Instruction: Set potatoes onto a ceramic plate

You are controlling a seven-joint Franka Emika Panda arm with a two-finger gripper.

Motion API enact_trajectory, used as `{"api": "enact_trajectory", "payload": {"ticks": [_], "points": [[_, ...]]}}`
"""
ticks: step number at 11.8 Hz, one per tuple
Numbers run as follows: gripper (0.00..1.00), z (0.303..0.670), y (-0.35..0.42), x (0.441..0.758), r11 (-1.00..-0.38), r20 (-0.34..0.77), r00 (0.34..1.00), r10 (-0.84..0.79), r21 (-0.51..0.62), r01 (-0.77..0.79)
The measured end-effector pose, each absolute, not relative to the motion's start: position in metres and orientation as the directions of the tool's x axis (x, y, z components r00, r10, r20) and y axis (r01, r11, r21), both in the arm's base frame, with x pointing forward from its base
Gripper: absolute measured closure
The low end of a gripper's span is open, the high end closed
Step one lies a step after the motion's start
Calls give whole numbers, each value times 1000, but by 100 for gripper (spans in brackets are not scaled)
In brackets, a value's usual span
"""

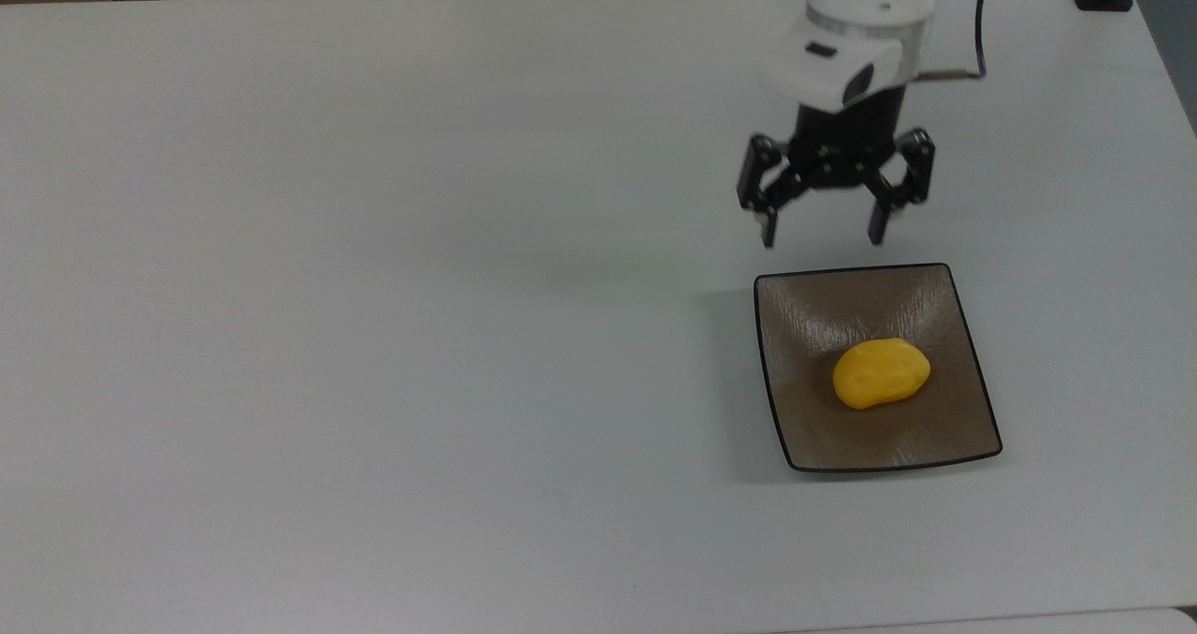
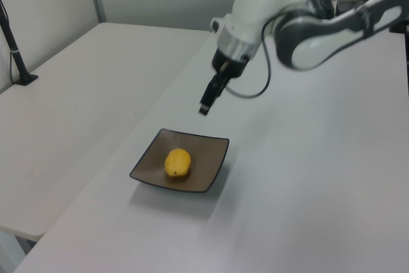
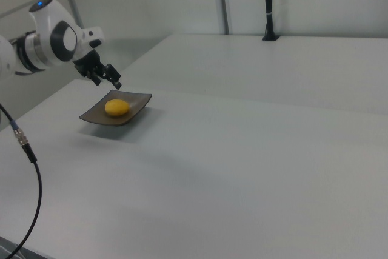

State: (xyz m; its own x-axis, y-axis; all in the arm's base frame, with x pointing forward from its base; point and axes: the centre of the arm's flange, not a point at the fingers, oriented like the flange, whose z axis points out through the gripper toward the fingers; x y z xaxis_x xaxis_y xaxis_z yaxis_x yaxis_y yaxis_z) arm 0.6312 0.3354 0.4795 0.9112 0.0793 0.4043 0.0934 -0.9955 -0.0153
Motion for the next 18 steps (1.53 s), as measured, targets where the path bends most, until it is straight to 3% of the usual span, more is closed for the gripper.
{"api": "enact_trajectory", "payload": {"ticks": [5,8,12,18], "points": [[0,591,237,565,-995,176,984,-35,84,-51],[0,632,176,534,-987,94,986,-134,70,-141],[0,639,111,529,-985,37,985,-171,3,-171],[0,630,86,532,-1000,68,997,23,-4,24]]}}
